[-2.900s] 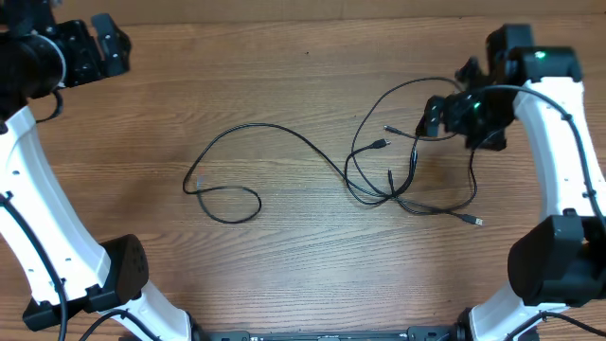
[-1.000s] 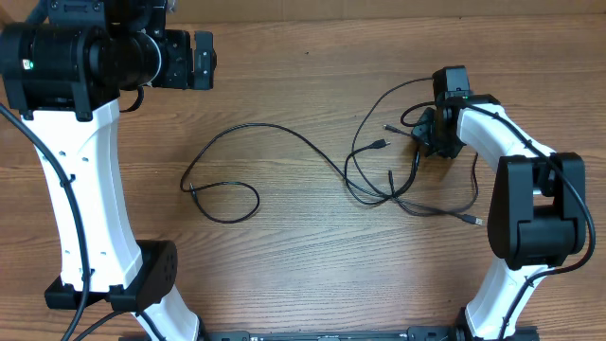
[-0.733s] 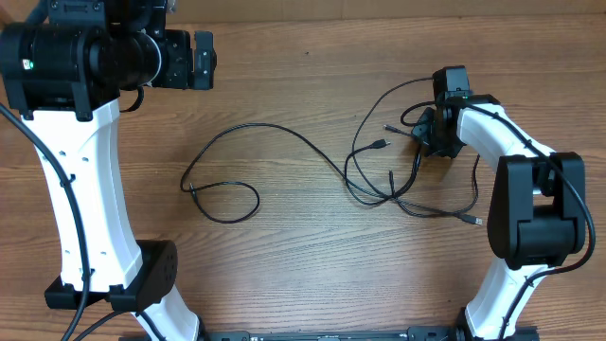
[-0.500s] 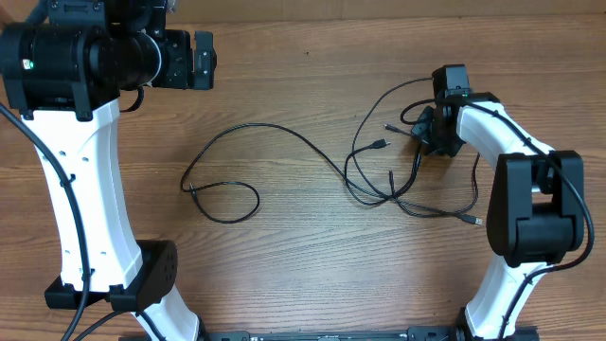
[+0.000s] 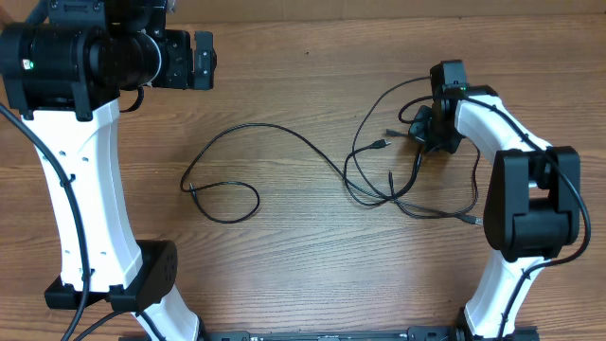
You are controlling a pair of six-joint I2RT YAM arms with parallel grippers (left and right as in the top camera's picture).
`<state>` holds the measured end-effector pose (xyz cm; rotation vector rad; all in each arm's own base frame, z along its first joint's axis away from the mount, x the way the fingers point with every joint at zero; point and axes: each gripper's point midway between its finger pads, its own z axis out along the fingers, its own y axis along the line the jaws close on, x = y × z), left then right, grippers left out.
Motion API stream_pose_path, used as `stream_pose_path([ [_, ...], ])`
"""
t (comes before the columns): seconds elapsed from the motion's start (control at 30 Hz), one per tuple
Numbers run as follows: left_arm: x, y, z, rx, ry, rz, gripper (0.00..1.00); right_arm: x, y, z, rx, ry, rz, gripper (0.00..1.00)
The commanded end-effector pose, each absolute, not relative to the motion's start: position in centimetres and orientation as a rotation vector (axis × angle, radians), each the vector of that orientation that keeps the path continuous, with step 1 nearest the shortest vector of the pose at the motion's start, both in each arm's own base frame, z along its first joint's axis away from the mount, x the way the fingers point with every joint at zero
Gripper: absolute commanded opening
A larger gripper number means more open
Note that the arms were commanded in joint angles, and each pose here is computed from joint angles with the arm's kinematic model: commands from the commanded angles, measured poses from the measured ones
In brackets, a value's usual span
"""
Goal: Untangle cables
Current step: 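Lift the grasped cable with the right gripper and pull it to the upper right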
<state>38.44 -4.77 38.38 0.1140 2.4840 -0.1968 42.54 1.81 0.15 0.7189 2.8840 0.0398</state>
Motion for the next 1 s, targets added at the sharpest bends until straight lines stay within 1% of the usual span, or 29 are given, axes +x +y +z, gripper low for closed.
stream_pose_path([
  [0.0, 38.4, -4.9, 38.3, 0.134, 2.485, -0.187, 0.99, 40.7, 0.0, -1.8, 0.690, 3.006, -0.118, 0.04],
  [0.17, 38.4, -4.9, 38.3, 0.134, 2.485, -0.186, 1.00, 45.3, 0.0, 6.7, 0.619, 2.872, -0.072, 0.04],
  [0.27, 38.4, -4.9, 38.3, 0.134, 2.485, -0.187, 1.00, 47.8, 0.1, 13.6, 0.568, 2.747, -0.024, 0.04],
  [0.4, 38.4, -4.9, 38.3, 0.134, 2.485, -0.186, 1.00, 49.4, 0.2, 22.1, 0.476, 2.589, 0.015, 0.04],
  [0.43, 38.4, -4.9, 38.3, 0.134, 2.485, -0.186, 1.00, 49.5, 0.2, 25.2, 0.461, 2.528, 0.029, 0.04],
  [0.47, 38.4, -4.9, 38.3, 0.134, 2.485, -0.187, 1.00, 49.2, 0.1, 29.3, 0.449, 2.444, 0.045, 0.04],
  [0.5, 38.4, -4.9, 38.3, 0.134, 2.485, -0.186, 1.00, 48.8, 0.0, 31.5, 0.445, 2.397, 0.050, 0.04],
  [0.7, 38.4, -4.9, 38.3, 0.134, 2.485, -0.187, 1.00, 45.6, -1.6, 42.3, 0.445, 2.129, 0.007, 0.04],
  [0.8, 38.4, -4.9, 38.3, 0.134, 2.485, -0.187, 1.00, 42.3, -3.1, 48.6, 0.483, 1.946, -0.037, 0.04],
  [0.97, 38.4, -4.9, 38.3, 0.134, 2.485, -0.187, 1.00, 36.1, -4.8, 56.7, 0.482, 1.707, -0.087, 0.04],
])
